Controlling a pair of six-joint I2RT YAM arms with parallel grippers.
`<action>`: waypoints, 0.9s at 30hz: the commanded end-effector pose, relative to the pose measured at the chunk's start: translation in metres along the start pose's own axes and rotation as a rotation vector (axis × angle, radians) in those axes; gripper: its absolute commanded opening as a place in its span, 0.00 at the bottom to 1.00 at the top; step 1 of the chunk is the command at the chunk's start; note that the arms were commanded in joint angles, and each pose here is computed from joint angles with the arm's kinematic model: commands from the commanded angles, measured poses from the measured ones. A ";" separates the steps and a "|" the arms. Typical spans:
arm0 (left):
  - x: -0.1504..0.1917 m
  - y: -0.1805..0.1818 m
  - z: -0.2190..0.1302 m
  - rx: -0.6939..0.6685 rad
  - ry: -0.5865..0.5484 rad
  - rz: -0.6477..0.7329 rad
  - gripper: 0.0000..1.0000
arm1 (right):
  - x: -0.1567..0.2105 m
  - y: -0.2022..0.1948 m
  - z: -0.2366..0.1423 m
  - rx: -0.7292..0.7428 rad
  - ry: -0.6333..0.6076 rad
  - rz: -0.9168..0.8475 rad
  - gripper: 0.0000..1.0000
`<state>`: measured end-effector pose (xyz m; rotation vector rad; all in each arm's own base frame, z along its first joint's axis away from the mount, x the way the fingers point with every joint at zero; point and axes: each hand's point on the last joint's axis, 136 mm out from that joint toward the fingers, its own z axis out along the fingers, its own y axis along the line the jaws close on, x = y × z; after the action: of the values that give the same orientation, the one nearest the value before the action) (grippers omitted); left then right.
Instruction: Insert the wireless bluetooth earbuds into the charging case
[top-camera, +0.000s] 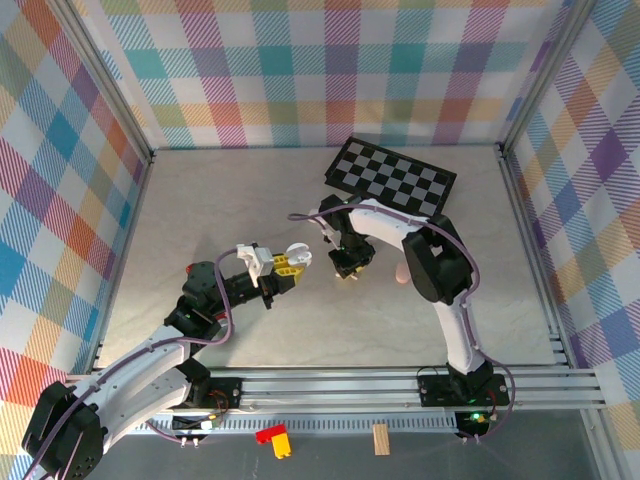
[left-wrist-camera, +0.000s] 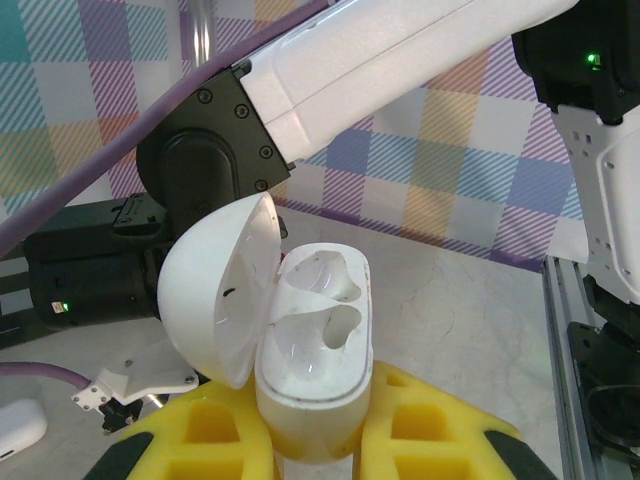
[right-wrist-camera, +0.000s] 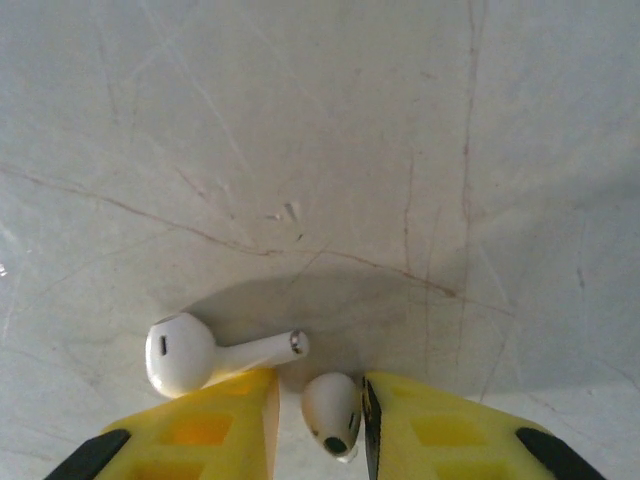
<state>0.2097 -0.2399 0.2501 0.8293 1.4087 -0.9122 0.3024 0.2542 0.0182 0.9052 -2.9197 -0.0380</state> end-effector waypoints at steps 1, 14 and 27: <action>-0.009 -0.002 0.000 0.015 -0.021 0.022 0.00 | -0.001 0.001 0.006 0.006 0.023 0.005 0.27; -0.007 0.004 0.002 -0.009 -0.029 0.023 0.00 | -0.012 0.004 -0.017 -0.035 -0.116 0.082 0.19; -0.013 0.018 0.013 -0.047 -0.047 0.037 0.00 | -0.024 0.016 -0.133 -0.205 -0.689 0.145 0.20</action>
<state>0.2257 -0.2434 0.2382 0.8024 1.4466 -0.8856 0.3134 0.2651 0.1125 0.7643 -3.3804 -0.4964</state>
